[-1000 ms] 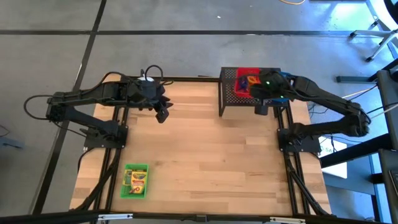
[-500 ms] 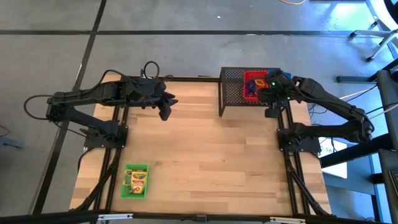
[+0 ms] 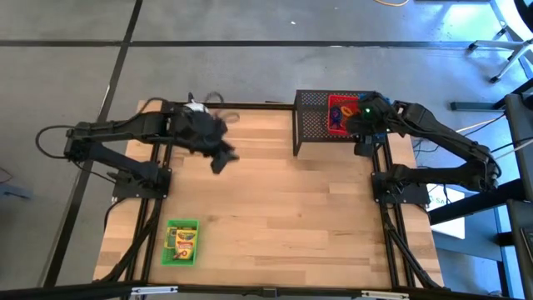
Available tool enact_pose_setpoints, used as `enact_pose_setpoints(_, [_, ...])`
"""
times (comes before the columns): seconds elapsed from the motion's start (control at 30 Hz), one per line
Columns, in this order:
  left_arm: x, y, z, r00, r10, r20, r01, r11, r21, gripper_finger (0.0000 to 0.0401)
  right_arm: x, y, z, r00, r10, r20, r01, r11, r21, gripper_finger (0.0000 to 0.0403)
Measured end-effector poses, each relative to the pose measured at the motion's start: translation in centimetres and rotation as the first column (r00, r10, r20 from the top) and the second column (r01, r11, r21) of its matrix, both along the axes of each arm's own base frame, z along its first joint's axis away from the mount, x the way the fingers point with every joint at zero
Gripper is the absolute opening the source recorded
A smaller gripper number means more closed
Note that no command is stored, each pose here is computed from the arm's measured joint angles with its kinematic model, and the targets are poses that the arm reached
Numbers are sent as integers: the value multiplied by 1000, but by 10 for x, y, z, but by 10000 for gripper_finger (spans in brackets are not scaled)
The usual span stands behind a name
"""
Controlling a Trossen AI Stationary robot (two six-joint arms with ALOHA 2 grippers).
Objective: Pick & Place Office Desk Supplies
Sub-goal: Put the green bin filled with crayon boxes on the shelf
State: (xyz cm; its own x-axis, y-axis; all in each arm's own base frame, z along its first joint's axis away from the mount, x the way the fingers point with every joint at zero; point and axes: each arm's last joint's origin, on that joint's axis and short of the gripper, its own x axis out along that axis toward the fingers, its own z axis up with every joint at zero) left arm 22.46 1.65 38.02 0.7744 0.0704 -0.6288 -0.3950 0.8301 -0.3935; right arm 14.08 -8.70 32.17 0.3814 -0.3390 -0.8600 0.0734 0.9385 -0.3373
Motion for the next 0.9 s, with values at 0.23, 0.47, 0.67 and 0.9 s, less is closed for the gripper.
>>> enact_pose_setpoints(0.23, [8, -53, -37, 920, -202, -336, 83, 938, -335, 215, -2, 2, 37, 984, -101, 149, 101, 995, 6, 199])
enact_pose_setpoints(0.47, [13, -120, -73, 774, -271, -573, 56, 930, -364, 209, -7, 4, 70, 944, -163, 288, 168, 986, 9, 197])
enact_pose_setpoints(0.67, [-1, -179, -98, 630, -405, -662, 236, 913, -333, 200, -7, 4, 77, 947, -105, 303, 124, 991, -45, 191])
enact_pose_setpoints(0.9, [-22, -236, -130, 499, -468, -729, 385, 874, -297, 196, -6, 4, 76, 952, -85, 293, 106, 993, -56, 189])
